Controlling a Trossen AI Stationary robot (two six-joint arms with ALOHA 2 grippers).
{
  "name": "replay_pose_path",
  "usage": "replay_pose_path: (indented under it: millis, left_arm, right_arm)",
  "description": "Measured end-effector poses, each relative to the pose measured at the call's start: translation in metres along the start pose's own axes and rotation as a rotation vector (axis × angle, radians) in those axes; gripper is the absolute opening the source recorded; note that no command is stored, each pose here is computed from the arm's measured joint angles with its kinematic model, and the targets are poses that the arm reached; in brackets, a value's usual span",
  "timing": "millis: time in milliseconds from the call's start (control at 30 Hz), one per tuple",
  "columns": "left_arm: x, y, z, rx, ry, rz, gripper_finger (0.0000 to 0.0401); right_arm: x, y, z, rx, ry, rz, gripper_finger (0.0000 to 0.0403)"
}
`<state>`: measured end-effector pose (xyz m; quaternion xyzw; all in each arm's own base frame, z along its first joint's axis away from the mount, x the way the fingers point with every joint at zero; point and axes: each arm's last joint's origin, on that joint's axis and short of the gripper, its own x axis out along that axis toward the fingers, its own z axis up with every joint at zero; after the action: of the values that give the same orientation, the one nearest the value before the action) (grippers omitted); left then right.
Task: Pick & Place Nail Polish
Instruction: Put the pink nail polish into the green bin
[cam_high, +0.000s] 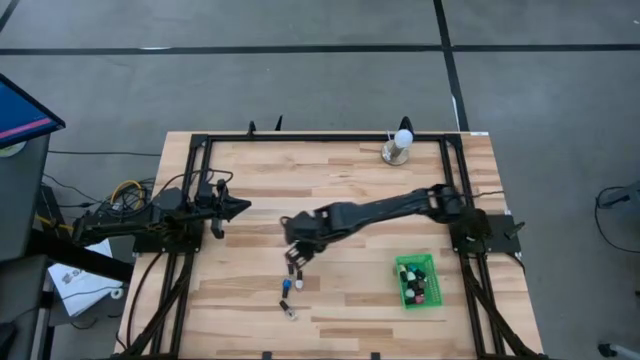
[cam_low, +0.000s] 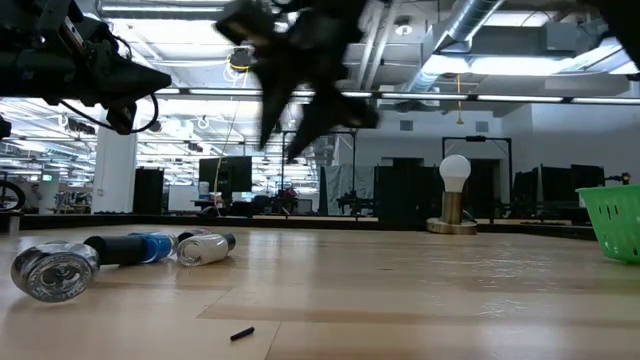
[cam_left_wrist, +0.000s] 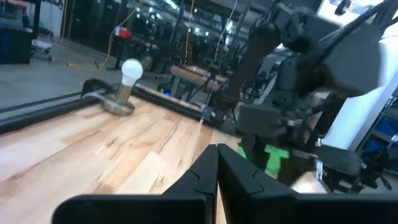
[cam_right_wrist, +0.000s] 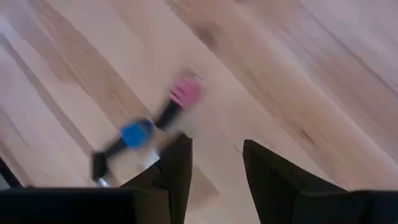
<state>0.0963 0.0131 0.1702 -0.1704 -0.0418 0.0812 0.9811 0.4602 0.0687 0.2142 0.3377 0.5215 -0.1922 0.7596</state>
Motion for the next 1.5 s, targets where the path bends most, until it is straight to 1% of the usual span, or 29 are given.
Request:
replay_pose_path:
  millis: [100,267,333,367,433,467,533,633,800,1000,1333,1500]
  left_arm:
    - [0.0,0.0,0.0,0.0,-0.004,-0.002,0.0001]
    - [0.0,0.0,0.0,0.0,0.003,0.0,0.0001]
    - [0.0,0.0,0.0,0.0,0.002,0.0,0.0001]
    - [0.0,0.0,0.0,0.0,0.002,0.0,0.0001]
    - [0.0,0.0,0.0,0.0,0.002,0.001,0.0001]
    - [0.0,0.0,0.0,0.0,0.002,0.0,0.0001]
    - [0.0,0.0,0.0,0.0,0.004,0.001,0.0001]
    - [0.0,0.0,0.0,0.0,0.004,0.001,0.0001]
    - [0.0,0.0,0.0,0.0,0.003,0.001,0.0001]
    - [0.0,0.0,0.0,0.0,0.003,0.001,0.0001]
    - [0.0,0.0,0.0,0.0,0.003,0.0,0.0001]
    - [0.0,0.0,0.0,0.0,0.003,0.001,0.0001]
  right_arm:
    - [0.012,0.015,0.011,-0.026,0.005,-0.007,0.0135]
    - [0.028,0.038,0.018,-0.061,0.015,-0.009,0.014]
    - [0.041,0.04,0.014,-0.064,0.022,-0.002,0.015]
    - [0.046,0.041,0.012,-0.047,0.032,0.015,0.0156]
    - [0.054,0.038,0.006,-0.023,0.077,0.004,0.0171]
    - [0.057,0.04,0.004,-0.02,0.086,0.017,0.0178]
    - [0.061,0.038,-0.002,-0.022,0.115,-0.013,0.0191]
    - [0.071,0.042,-0.005,-0.02,0.106,0.005,0.02]
    - [0.072,0.044,-0.004,-0.023,0.081,0.007,0.0191]
    - [0.072,0.04,0.003,-0.027,0.037,-0.005,0.0174]
    - [0.072,0.039,0.004,-0.035,0.001,-0.033,0.0179]
    - [0.082,0.033,0.001,-0.034,0.013,-0.058,0.0174]
